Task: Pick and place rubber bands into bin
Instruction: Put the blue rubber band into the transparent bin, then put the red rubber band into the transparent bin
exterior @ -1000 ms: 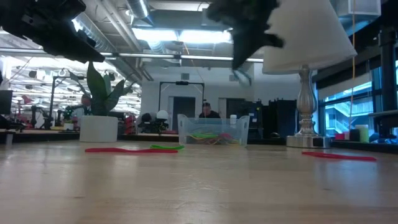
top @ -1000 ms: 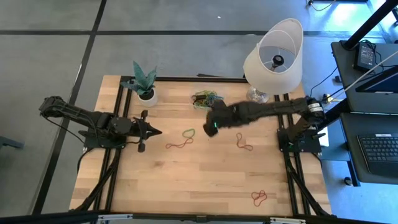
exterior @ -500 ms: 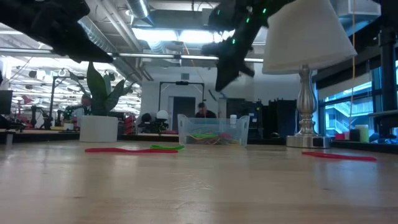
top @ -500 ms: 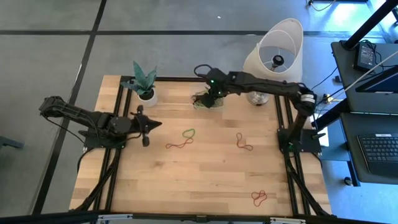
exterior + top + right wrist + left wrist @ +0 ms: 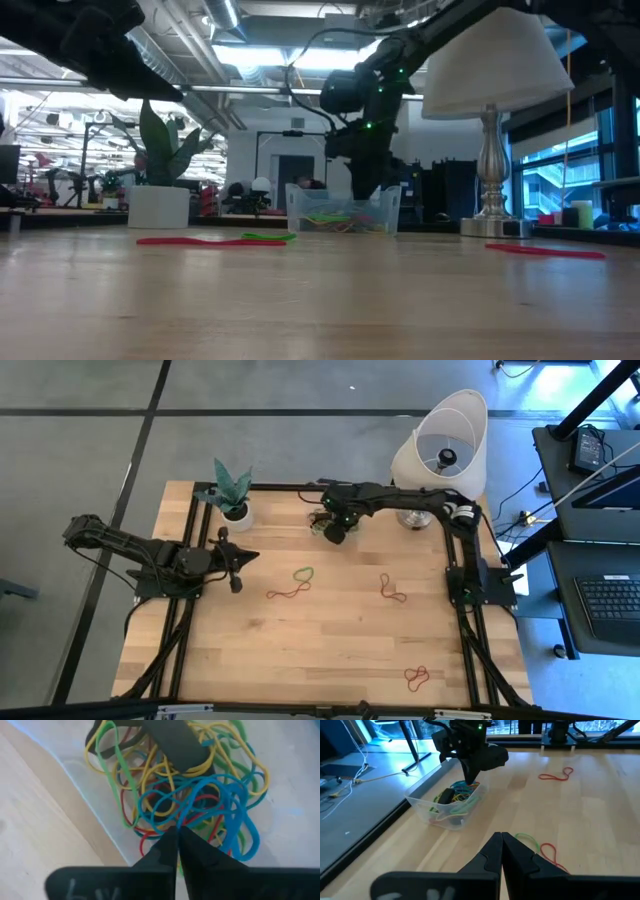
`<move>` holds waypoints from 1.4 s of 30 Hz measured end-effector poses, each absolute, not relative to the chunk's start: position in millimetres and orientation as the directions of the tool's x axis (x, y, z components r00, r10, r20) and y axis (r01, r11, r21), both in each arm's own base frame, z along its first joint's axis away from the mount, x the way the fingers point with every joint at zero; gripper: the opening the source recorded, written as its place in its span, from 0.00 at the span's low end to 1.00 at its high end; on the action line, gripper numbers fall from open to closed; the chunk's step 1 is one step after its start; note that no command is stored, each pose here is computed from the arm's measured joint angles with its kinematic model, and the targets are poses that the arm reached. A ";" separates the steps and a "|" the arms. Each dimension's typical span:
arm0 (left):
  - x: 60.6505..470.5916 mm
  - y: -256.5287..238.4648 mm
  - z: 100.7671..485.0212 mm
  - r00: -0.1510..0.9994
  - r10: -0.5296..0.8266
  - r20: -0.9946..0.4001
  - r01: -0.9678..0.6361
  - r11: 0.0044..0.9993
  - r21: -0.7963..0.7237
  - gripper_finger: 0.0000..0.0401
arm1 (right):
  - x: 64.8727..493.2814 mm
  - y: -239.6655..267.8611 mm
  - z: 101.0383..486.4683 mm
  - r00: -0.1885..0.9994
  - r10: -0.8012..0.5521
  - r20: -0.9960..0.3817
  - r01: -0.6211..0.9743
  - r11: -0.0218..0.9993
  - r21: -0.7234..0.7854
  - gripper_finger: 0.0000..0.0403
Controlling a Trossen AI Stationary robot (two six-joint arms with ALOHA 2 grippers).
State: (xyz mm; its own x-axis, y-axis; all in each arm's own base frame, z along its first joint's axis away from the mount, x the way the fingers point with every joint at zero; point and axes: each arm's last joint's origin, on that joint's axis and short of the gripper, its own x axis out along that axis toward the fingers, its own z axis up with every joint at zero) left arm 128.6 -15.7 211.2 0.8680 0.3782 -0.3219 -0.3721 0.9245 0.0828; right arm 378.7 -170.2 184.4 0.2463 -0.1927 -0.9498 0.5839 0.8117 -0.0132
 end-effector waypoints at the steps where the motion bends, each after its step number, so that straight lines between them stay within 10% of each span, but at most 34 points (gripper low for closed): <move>1: 128.6 -15.7 211.2 0.868 0.378 -0.322 -0.375 0.924 0.073 0.01 | 378.8 -170.3 184.3 0.247 -0.193 -0.950 0.585 0.811 -0.013 0.06; 21: 129.4 -18.4 210.6 0.895 0.287 -0.343 -0.309 0.951 -0.009 0.01 | 363.1 -162.7 221.2 0.248 -0.237 -0.939 0.716 0.698 0.014 0.36; 42: 137.5 -23.7 206.8 0.869 0.180 -0.460 -0.182 0.982 0.041 0.01 | 274.4 16.0 227.5 0.697 -0.130 -0.705 0.486 0.809 0.331 0.03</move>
